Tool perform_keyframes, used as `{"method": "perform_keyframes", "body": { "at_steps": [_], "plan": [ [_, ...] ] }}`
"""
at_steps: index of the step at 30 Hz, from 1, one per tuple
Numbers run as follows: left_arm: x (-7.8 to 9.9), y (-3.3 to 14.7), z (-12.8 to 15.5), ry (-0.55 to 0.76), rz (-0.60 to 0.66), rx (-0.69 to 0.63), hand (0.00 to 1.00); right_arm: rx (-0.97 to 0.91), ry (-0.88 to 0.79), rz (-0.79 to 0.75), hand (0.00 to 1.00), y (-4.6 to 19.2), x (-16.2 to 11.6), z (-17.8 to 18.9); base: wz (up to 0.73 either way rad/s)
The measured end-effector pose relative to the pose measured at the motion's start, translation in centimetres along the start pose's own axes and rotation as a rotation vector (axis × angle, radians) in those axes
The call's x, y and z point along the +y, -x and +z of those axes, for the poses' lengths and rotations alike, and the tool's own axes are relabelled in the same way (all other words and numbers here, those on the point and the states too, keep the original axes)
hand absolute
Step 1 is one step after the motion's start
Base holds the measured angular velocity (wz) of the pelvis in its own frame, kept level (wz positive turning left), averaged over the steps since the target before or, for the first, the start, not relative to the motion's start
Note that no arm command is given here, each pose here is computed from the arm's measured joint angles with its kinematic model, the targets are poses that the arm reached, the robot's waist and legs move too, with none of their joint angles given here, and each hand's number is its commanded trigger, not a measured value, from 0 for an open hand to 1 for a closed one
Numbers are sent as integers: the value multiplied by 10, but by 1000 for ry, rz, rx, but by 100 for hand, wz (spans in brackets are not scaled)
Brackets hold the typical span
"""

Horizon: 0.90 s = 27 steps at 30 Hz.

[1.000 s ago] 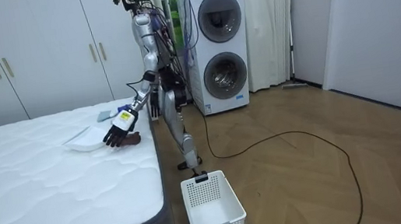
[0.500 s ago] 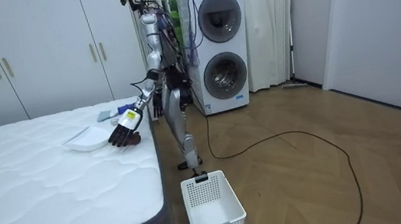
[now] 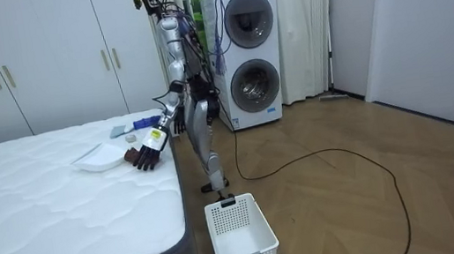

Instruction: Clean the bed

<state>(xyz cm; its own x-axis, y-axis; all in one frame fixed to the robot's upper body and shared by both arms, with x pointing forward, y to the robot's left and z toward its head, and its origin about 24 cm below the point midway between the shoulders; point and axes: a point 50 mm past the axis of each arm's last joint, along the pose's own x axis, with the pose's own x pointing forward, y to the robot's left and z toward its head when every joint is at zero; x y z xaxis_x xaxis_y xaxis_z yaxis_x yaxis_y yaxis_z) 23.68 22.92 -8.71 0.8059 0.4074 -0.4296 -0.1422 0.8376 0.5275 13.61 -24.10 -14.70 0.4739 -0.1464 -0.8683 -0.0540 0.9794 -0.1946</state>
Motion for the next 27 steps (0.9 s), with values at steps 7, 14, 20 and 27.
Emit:
{"method": "perform_keyframes", "body": {
  "at_steps": [7, 14, 20, 27],
  "plan": [
    [1, -4, 12, 8, 16, -31, 0, -21, 0, -4, 0, 0, 1, 5, 1],
    [3, -6, 18, 15, 36, -51, 0, -23, 0, -3, 0, 0, 1, 5, 0],
    [3, -8, 27, 28, 42, -80, 0, -27, 1, 0, 0, -1, 2, 6, 2],
    [5, -11, 36, 38, 66, -110, 0, -30, 8, 6, 0, -1, 3, 6, 0]
  ]
}}
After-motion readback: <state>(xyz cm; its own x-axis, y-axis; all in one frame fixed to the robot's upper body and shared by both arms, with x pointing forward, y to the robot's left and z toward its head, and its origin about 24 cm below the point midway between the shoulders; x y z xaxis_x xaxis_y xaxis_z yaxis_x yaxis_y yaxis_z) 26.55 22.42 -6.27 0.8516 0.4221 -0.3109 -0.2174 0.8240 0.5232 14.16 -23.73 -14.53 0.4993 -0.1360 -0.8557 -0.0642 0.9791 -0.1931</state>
